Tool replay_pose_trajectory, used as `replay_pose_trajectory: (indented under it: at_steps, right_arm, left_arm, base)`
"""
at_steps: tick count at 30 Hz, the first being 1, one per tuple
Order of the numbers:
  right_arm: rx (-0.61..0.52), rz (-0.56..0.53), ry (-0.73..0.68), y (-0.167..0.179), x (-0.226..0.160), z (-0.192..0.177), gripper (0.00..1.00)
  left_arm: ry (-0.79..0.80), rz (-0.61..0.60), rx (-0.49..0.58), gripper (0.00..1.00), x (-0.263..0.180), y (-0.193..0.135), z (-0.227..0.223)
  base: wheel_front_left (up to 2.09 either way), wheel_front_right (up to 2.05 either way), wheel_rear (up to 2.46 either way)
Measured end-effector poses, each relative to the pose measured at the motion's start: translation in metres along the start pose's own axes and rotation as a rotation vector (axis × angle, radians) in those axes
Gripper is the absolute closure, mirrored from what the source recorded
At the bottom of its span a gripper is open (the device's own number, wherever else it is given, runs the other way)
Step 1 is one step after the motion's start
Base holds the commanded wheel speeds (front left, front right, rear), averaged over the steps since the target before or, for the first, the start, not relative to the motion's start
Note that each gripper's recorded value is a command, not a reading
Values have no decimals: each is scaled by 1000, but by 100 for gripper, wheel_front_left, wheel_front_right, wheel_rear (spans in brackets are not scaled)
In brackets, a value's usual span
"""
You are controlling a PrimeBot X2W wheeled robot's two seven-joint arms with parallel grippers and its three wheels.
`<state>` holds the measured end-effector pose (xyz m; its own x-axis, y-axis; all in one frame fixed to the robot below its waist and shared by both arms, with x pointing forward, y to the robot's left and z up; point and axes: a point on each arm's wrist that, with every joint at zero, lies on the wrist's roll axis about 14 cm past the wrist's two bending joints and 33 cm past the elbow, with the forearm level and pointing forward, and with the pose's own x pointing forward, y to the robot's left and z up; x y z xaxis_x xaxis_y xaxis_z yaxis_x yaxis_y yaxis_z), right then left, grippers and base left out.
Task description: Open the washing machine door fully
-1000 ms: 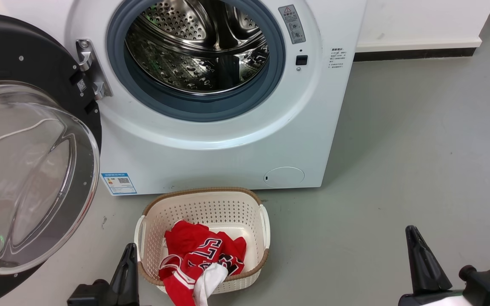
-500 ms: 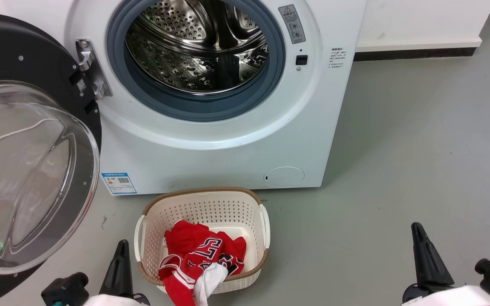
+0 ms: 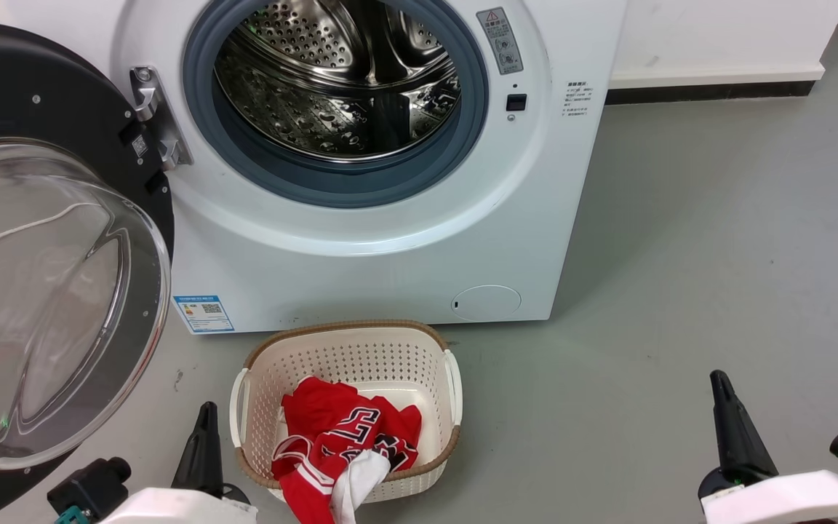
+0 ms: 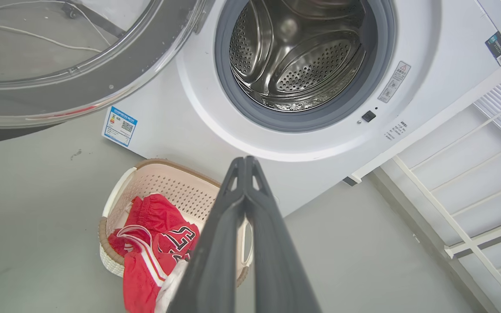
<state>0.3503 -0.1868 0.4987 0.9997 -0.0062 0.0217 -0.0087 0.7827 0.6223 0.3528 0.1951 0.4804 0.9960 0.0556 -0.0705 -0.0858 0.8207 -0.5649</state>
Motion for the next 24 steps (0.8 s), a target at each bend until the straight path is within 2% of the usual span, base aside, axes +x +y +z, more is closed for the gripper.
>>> replay_pose_trajectory:
  at_steps: [10,24]
  right_arm:
    - [186,-25,7,-5,8,2,100]
    - [349,-40,13,-8,14,3,100]
  left_arm:
    - [14,10,-203,100,8,1,2]
    - [21,1,-380,100,14,-1,5]
  base:
    - [0,0,0]
    - [0,0,0]
